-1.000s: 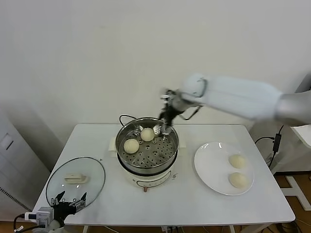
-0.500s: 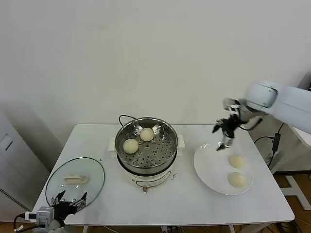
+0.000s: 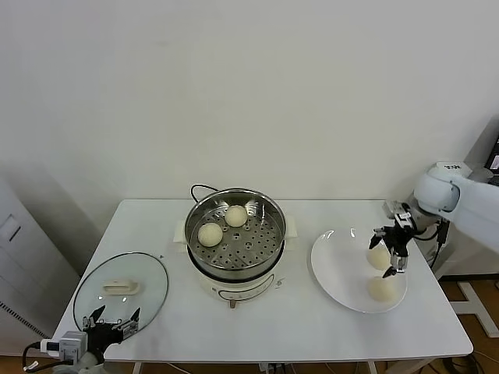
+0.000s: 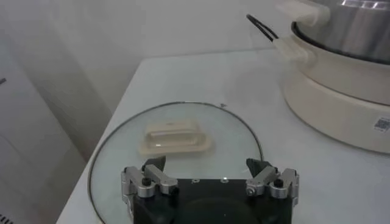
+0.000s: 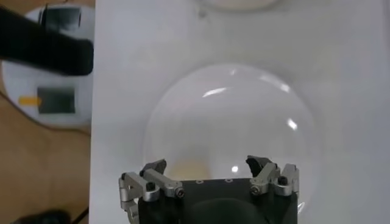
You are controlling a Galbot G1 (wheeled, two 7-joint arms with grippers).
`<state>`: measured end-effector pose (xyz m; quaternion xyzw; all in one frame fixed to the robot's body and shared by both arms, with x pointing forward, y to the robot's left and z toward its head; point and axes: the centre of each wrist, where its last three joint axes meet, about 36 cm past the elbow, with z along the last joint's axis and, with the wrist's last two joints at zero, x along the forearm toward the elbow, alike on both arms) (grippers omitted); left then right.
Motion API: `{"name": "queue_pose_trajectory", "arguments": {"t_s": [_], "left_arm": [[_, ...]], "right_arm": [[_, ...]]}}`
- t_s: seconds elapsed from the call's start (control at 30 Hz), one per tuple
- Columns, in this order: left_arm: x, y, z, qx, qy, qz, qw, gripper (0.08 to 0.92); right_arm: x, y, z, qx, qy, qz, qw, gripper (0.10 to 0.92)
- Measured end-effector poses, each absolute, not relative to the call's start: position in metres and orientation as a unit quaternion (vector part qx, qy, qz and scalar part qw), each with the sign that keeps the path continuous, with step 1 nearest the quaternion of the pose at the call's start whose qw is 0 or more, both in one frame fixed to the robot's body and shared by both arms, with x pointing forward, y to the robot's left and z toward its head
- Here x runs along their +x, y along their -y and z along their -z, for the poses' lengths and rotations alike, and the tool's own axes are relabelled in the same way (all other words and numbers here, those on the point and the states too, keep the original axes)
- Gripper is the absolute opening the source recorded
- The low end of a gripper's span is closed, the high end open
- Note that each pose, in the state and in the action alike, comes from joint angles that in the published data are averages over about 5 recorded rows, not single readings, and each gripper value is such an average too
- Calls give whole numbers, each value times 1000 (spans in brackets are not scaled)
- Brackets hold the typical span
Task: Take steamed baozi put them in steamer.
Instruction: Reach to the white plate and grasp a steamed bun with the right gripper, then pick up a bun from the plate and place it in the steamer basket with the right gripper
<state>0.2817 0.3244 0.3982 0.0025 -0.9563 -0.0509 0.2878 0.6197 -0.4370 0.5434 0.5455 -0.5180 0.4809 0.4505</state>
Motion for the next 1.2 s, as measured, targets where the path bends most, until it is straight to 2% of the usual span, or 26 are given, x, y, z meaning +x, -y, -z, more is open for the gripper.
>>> {"name": "queue_pose_trajectory", "arguments": {"t_s": [0.57, 0.67, 0.93, 1.03, 1.2], "left_arm": [[281, -325, -396, 3, 955, 52, 292, 823], [281, -325, -395, 3, 955, 52, 292, 823], [281, -326, -395, 4, 955, 53, 292, 823], [282, -326, -395, 4, 955, 53, 292, 823], [282, -325, -395, 5, 955, 53, 291, 823]], "right_arm": [[625, 438, -478, 552, 479, -500, 465, 815], [625, 437, -471, 552, 474, -501, 469, 761], [624, 438, -463, 551, 472, -500, 473, 546], [624, 438, -463, 551, 473, -500, 472, 508], [625, 439, -469, 552, 474, -501, 469, 501]]}}
